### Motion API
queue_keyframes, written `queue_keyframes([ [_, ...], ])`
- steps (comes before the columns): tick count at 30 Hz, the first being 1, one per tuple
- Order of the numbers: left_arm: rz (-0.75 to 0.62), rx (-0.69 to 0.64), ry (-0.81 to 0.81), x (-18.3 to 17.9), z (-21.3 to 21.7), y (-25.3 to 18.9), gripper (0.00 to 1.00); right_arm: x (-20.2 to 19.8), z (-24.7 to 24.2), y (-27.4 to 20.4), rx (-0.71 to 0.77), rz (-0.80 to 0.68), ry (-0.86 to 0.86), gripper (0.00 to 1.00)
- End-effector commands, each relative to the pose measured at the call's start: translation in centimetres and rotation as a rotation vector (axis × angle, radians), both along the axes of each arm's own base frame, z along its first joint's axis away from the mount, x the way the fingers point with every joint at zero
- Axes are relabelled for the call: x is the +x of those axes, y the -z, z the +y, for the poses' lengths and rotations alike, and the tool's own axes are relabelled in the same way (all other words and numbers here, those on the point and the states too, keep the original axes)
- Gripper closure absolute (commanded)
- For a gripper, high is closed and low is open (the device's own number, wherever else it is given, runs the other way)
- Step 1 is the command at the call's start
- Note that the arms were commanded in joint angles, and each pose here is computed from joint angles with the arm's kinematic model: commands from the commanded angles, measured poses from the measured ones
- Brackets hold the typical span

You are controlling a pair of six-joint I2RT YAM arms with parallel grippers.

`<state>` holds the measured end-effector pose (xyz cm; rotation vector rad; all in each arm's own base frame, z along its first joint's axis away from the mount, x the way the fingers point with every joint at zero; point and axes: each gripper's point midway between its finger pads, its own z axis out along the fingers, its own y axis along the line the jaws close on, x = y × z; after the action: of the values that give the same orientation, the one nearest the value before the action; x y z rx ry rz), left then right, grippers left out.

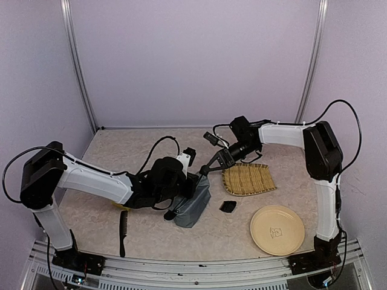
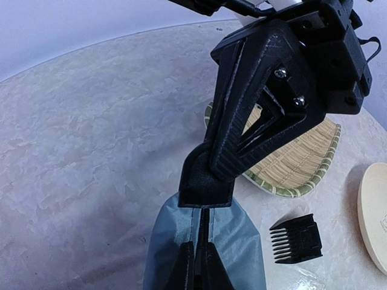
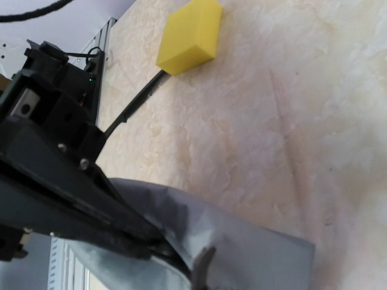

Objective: Sort the hair-cutting tools
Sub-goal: Place the thinning scissors in the kit bag, then pick up the comb from the center of the board.

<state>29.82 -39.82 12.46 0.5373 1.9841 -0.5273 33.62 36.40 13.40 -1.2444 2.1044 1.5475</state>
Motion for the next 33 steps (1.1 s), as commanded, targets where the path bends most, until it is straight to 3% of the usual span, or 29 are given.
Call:
queue_keyframes([
  [1,0.028,0.02,0.025,-0.4,-0.1,0.4,0.99,0.0,-0.2,-2.9,0.051,-0.038,-0.01,1.0],
  [7,0.017,0.029,0.021,-0.5,-0.1,0.3,1.0,-0.1,-0.2,-3.1,0.056,-0.034,-0.012,1.0],
  [9,0.012,0.042,0.02,-0.5,-0.4,0.3,0.81,-0.1,-0.2,-3.3,0.06,-0.031,-0.014,1.0],
  [12,-0.006,0.043,0.018,-0.7,-0.6,-0.7,0.72,-0.2,-0.2,-3.5,0.06,-0.04,-0.013,1.0],
  [20,0.004,-0.004,-0.02,-1.8,1.7,-4.8,0.69,-0.3,-0.3,-3.3,0.059,-0.036,-0.013,1.0],
  [29,0.24,0.15,-0.082,-5.2,5.8,-2.1,0.69,-0.3,-0.5,-2.9,0.04,-0.037,-0.004,0.99],
  [33,0.315,0.156,-0.173,-6.6,8.6,-1.0,0.71,-0.2,-1.0,-1.9,-0.014,-0.054,0.025,0.99],
])
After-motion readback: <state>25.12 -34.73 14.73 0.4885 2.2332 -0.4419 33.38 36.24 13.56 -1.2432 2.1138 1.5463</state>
